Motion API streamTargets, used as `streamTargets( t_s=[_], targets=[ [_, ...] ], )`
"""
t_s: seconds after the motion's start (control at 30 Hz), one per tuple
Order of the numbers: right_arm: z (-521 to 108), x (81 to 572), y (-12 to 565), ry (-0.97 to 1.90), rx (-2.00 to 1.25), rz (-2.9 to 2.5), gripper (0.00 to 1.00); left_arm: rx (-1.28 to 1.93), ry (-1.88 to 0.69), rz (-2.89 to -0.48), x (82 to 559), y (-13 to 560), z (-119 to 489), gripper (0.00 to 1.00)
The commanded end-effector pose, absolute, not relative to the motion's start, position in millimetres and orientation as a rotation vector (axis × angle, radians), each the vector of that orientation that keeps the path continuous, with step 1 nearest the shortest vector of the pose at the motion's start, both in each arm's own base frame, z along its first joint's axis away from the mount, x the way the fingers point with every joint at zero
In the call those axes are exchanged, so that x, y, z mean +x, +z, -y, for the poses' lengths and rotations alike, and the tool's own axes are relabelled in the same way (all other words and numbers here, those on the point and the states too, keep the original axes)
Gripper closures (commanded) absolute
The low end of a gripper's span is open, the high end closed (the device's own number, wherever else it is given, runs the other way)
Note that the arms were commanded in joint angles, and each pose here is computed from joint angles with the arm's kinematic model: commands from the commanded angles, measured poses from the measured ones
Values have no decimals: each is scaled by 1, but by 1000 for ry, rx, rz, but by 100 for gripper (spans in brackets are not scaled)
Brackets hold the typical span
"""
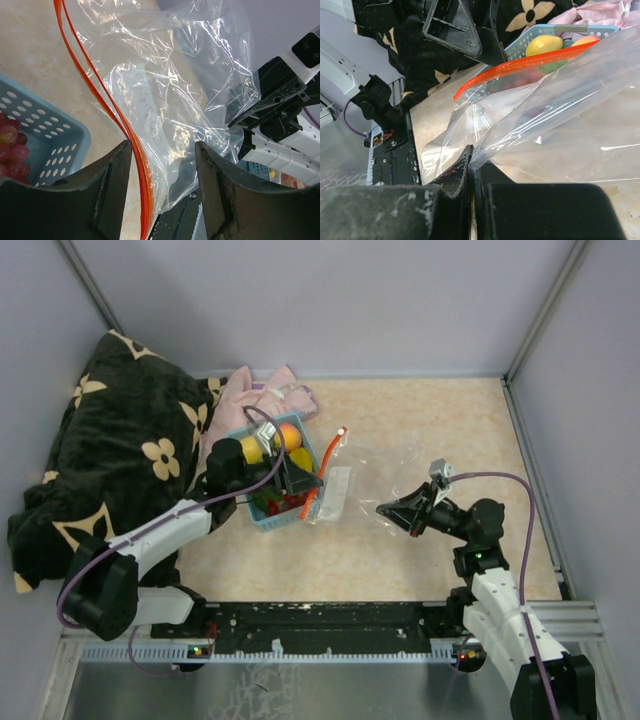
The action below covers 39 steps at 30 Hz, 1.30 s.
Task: Place the food in the zip-top bag and seal the zipper
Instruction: Open the zipper of the food storage bag.
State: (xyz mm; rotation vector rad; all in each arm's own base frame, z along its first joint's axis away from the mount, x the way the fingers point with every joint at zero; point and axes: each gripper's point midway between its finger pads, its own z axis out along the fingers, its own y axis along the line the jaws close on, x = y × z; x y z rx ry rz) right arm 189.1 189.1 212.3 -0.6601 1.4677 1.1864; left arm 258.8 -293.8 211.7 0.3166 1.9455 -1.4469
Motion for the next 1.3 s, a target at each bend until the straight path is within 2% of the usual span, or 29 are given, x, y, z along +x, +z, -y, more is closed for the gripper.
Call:
streamTargets(
  t_s=[0.0,0.67,1.03,1.13,1.27],
  targets=[
    [-191,190,230,1156,-692,-1397,100,347,-1469,-1938,248,209,297,40],
    [-193,182,240,1175,-705,-1363,100,336,-1418,-2068,242,163,304,40],
    [-194,178,241,1190,-713,-1355,100,337,-1412,-2094,244,154,306,54],
    [-194,178,244,1191,-713,-1343,100,335,-1393,-2128,245,145,306,54],
    [-194,178,248,1188,-714,-1334,100,323,-1335,-2175,246,133,301,48]
  ],
)
